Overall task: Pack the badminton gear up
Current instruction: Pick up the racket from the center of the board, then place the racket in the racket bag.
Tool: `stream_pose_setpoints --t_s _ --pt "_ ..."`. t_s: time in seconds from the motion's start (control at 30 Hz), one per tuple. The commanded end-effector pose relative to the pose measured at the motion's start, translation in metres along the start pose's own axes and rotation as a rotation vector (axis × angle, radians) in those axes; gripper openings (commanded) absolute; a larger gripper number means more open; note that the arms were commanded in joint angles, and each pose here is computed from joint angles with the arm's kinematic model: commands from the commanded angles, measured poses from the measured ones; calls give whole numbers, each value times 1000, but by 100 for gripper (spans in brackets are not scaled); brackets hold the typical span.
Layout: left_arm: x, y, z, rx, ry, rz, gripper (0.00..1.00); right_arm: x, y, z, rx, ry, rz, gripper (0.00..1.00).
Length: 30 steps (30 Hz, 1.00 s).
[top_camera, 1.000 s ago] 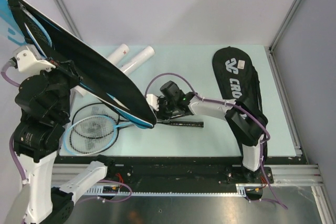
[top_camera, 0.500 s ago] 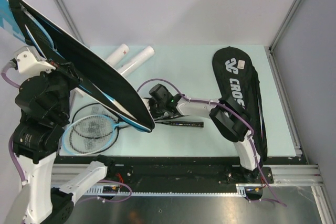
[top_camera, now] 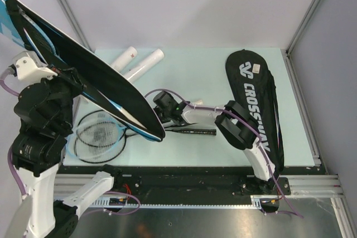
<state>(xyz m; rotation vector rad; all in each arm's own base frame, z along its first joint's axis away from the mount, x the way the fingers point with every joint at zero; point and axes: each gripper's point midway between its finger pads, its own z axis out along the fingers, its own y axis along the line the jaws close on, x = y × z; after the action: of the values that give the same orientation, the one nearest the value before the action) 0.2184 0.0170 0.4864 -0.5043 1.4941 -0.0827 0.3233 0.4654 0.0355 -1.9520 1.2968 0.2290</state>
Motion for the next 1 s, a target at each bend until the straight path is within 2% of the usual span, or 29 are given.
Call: stream_pose_setpoints --t_s 0.0,0.1,0.17,0.2,0.27,0.33,0.37,0.4,0.5,0.53,0.6,0.63,0.73,0.77,0.83,0.87,0.9,0.97 --pt "-31 -6 1 4 -97 -54 1 -29 -91 -57 244 -17 -103 0" --pt "-40 -10 3 4 -112 -67 1 -14 -133 -104 349 62 -57 0" --pt "-45 -15 6 8 -119 -79 0 6 -160 -153 437 126 6 0" --pt "-48 -17 8 10 -123 -85 0 29 -151 -164 414 202 47 0" --pt "-42 -26 19 15 -108 -82 0 63 -159 -215 491 278 151 0" --pt "-34 -37 33 32 -91 -72 0 97 -135 -237 511 333 288 0" --pt "-29 -43 40 37 -80 -67 0 104 -139 -274 581 315 363 0" --pt "-17 -51 56 35 -50 -58 0 108 -125 -281 565 293 464 0" --pt "6 -72 84 59 -2 -53 0 126 -107 -328 668 255 670 0" --pt "10 -78 92 70 6 -44 0 127 -100 -336 701 199 828 0" --pt "27 -97 114 118 43 -26 0 120 -98 -359 719 74 1006 0" --pt "35 -107 121 159 66 -26 0 107 -95 -359 669 -7 1077 0" --pt "69 -124 147 250 164 -74 0 57 -88 -366 446 -295 1191 0" --pt "77 -129 151 296 197 -104 0 32 -86 -367 316 -421 1187 0" --pt "88 -131 160 320 191 -126 0 16 -82 -366 131 -542 1269 0" --pt "83 -136 161 351 161 -151 0 -4 -80 -373 15 -634 1230 0" --pt "99 -134 163 365 189 -155 0 -8 -77 -368 -58 -662 1260 0" --pt "94 -133 164 392 160 -189 0 -32 -71 -376 -183 -739 1240 0"
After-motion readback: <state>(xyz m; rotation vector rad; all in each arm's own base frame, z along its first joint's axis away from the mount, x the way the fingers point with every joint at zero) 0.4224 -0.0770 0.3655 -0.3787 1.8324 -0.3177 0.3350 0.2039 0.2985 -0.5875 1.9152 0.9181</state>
